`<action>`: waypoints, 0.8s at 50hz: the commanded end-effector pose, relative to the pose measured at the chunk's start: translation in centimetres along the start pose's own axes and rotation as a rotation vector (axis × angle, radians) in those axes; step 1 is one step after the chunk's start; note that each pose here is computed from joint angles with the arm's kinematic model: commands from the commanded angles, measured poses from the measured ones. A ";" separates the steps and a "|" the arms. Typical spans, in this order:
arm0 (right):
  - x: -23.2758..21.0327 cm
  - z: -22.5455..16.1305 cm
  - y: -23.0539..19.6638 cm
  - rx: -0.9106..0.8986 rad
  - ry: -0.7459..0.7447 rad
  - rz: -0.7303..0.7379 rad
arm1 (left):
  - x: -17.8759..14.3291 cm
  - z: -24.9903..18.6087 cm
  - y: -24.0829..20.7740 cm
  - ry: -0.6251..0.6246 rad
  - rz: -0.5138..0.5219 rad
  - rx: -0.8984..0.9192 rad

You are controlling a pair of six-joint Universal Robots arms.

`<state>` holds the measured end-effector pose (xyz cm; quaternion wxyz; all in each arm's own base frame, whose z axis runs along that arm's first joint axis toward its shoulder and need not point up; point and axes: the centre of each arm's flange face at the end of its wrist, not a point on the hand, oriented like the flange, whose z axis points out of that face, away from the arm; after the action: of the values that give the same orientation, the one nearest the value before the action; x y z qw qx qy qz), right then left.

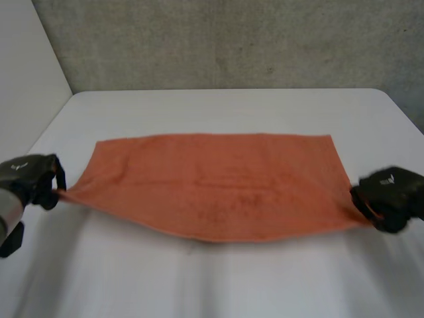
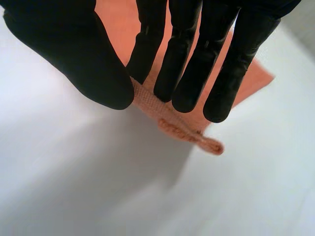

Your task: Fold the laundry

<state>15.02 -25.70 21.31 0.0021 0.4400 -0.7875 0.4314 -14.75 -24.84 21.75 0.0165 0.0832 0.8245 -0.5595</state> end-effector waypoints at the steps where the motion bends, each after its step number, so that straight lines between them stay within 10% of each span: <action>1: 0.8 -2.5 0.9 -0.183 -0.002 -0.118 | -0.5 -2.5 0.9 0.002 0.065 -0.101; 40: 4.4 22.4 -4.8 0.452 0.518 -0.376 | 3.5 20.5 0.9 -0.031 0.221 0.313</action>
<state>23.16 -43.02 13.53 0.1666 0.4556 -0.5852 0.6498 -18.82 -41.83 14.17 0.0628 0.1445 0.7331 -0.6616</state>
